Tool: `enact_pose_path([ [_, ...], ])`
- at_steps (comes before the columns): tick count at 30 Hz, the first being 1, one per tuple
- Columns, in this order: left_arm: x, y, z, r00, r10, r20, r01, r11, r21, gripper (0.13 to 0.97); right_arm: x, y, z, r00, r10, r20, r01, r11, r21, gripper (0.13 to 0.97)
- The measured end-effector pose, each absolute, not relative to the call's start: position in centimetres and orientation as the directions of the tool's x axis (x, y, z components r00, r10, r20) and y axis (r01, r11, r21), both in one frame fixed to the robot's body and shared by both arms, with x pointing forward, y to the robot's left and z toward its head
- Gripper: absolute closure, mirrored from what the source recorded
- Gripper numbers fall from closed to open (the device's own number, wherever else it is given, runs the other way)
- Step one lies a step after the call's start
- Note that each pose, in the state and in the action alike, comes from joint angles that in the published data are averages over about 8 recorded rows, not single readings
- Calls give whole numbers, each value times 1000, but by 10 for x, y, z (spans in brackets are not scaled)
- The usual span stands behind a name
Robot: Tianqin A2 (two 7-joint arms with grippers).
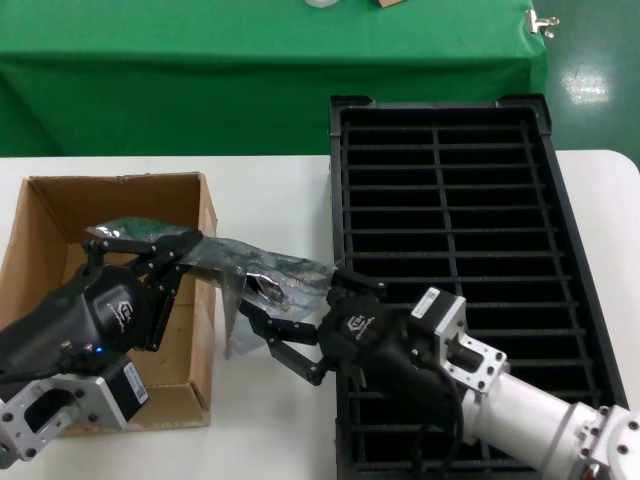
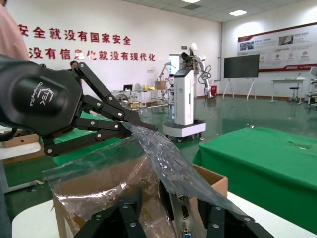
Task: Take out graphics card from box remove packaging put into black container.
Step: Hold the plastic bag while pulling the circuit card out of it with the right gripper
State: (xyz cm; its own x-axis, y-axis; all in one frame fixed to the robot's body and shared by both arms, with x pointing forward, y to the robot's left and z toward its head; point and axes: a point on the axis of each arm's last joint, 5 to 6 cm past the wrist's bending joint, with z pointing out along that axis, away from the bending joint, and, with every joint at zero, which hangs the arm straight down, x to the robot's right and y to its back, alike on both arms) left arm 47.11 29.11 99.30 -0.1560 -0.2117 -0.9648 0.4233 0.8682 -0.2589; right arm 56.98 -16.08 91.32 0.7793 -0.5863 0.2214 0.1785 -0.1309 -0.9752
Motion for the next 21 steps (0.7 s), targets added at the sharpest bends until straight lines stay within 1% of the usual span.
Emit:
enact_pose_path([
  [1,471,291,993,-156,-212,-965,423,868,-259,958,571,-160,913,780,-585,221,178,-131,-975,643],
  [9,471,291,993,-156,-212,-965,423,868,-259,958,581,-155,911,788,-575,218,174,-132,-976,753],
  [10,471,291,993,-156,-212,-965,423,868,-259,958,582,-155,911,789,-574,218,174,-132,-976,753],
  [18,471,291,993,-156,-212,-965,423,868,-259,958,587,-155,912,791,-571,222,177,-133,-975,883],
  [21,471,291,993,-156,-212,-965,423,868,-259,958,587,-155,913,790,-571,223,179,-133,-975,883],
])
